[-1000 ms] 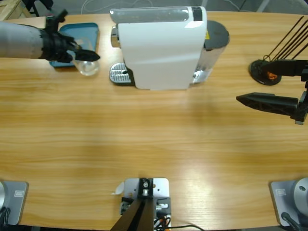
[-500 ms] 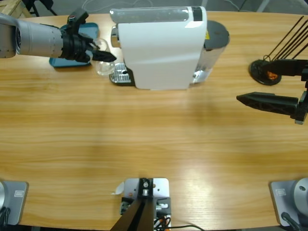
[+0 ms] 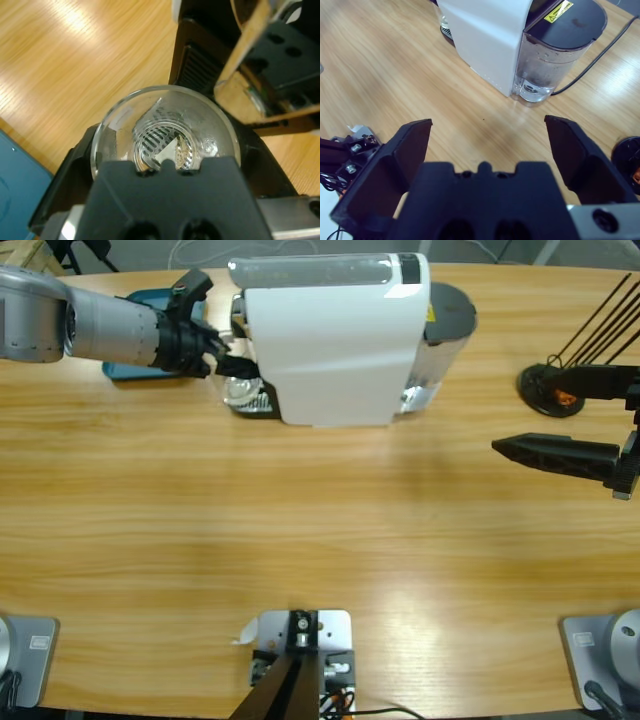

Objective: Pour coffee

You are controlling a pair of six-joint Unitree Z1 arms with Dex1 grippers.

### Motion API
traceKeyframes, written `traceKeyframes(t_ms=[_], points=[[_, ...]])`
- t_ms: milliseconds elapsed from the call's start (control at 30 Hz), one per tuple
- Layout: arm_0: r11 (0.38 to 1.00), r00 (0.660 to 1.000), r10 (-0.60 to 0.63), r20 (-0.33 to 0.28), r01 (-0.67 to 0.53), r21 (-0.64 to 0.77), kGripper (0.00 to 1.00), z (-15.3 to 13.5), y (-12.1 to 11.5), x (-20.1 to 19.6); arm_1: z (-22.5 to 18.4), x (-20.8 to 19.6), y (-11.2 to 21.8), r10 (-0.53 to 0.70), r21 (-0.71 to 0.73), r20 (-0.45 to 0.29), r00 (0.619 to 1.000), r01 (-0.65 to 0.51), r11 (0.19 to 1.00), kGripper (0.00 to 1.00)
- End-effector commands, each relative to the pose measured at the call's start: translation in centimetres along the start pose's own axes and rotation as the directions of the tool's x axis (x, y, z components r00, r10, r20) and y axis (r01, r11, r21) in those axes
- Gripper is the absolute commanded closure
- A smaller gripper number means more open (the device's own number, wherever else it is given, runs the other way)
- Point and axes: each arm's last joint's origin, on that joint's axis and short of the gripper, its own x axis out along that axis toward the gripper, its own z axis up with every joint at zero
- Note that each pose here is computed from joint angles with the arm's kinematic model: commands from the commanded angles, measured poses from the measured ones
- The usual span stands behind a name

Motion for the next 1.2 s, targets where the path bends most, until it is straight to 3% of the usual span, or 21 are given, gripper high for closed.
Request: traceKeyframes(t_ms=[33,200,267,667,1200], points=[[0.999,0.999,-0.034,-0.041,0.034,-0.003,0.459,-0.9,-0.1,2.1,-1.3,0.0,-0.2,-0.027,0.018,-0.037,0.999,0.027,0.999,0.004],[0.999,0.998,-0.041,-0.049,0.041,0.001,0.051,-1.0,-0.5,2.2,-1.3,0.1,-0.2,-0.03,0.017,-0.035,0.999,0.031,0.999,0.004],[0.999,0.997,-0.05,-0.053,0.05,0.004,0.005,-1.0,-0.7,2.2,-1.3,0.1,-0.2,-0.03,0.017,-0.038,0.999,0.031,0.999,0.004],[0.998,0.997,-0.066,-0.049,0.067,0.011,0.004,-0.9,-1.3,1.5,-1.2,0.7,-0.3,-0.029,0.017,-0.044,0.999,0.029,0.999,0.004],[0.999,0.999,0.047,-0.028,-0.047,-0.015,0.004,-0.9,-0.2,-3.2,-1.2,1.3,-0.4,-0.024,0.022,-0.056,0.998,0.026,0.999,0.004]])
